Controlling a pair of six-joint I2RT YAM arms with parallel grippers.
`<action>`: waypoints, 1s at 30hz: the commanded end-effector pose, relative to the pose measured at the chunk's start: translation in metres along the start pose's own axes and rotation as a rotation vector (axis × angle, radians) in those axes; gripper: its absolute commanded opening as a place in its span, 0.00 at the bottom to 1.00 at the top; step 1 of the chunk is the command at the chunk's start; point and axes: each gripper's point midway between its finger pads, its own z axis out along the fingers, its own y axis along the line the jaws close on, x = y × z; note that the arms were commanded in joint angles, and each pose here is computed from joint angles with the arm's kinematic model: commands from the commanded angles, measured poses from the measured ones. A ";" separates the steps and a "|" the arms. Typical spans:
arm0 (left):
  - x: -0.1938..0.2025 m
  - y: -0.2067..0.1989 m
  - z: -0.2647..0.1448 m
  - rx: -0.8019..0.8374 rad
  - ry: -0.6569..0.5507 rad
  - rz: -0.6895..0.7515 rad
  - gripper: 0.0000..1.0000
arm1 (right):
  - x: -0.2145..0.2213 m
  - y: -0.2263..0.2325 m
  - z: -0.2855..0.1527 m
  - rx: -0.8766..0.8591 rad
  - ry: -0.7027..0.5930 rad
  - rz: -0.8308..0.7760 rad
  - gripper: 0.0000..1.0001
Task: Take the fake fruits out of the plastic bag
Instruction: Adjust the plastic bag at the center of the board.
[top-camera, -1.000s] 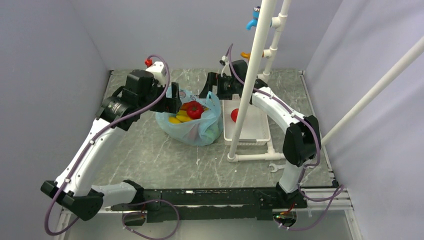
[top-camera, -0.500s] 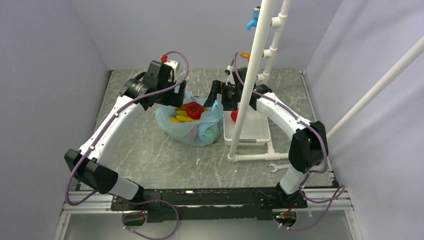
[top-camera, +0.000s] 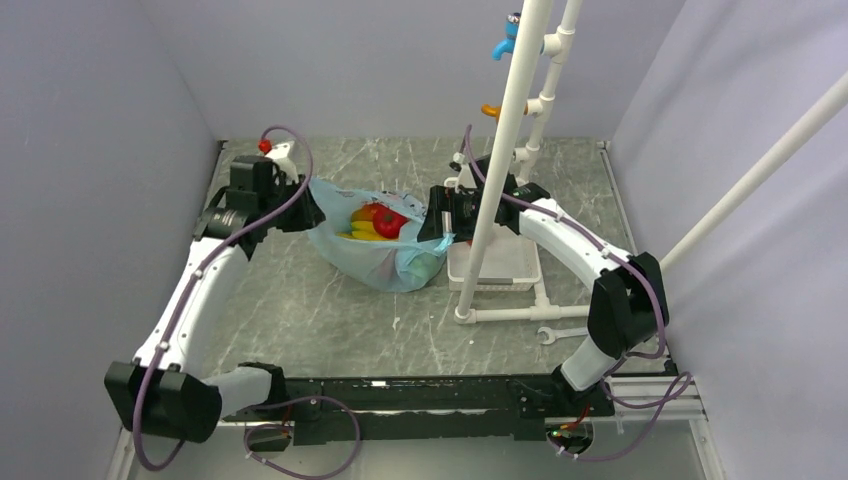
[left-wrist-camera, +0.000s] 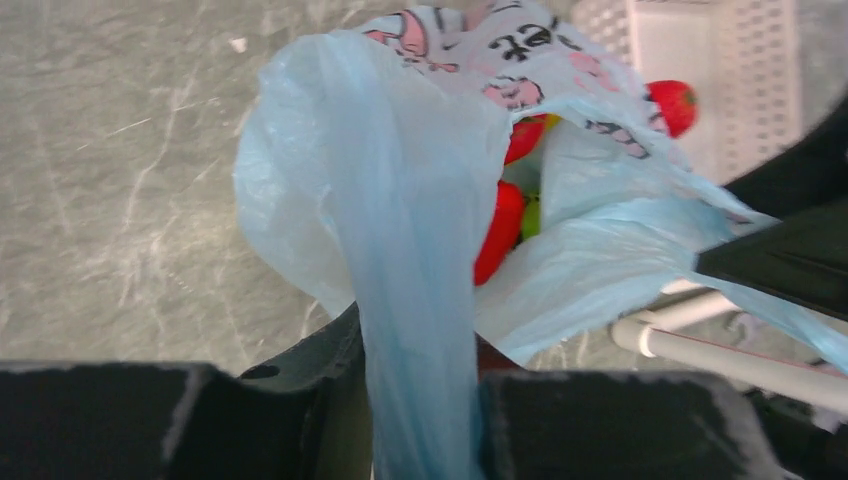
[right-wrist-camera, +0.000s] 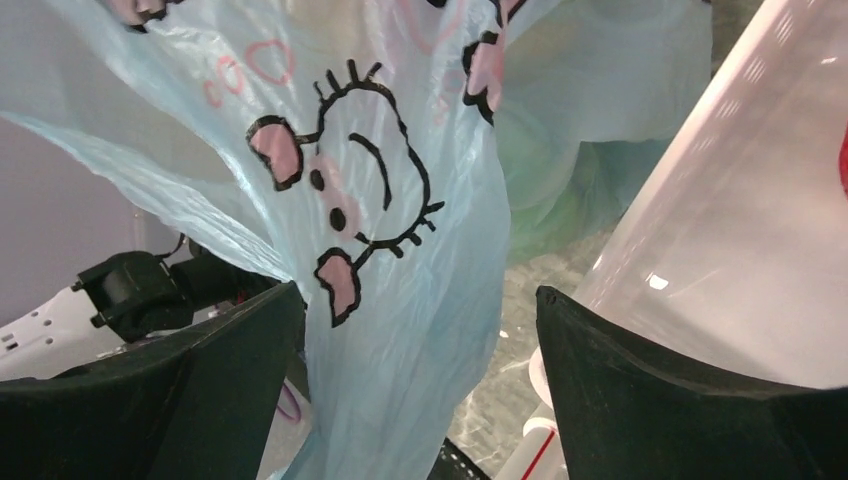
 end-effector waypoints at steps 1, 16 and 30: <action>-0.023 -0.043 -0.024 0.319 -0.130 -0.046 0.21 | 0.004 0.014 -0.005 -0.087 -0.001 -0.065 0.83; -0.012 -0.010 -0.040 0.575 -0.211 -0.317 0.00 | 0.012 0.082 -0.008 -0.801 -0.344 -0.467 0.00; -0.085 0.024 -0.063 0.492 -0.428 -0.378 0.00 | -0.049 0.090 0.019 -0.704 -0.416 -0.667 0.00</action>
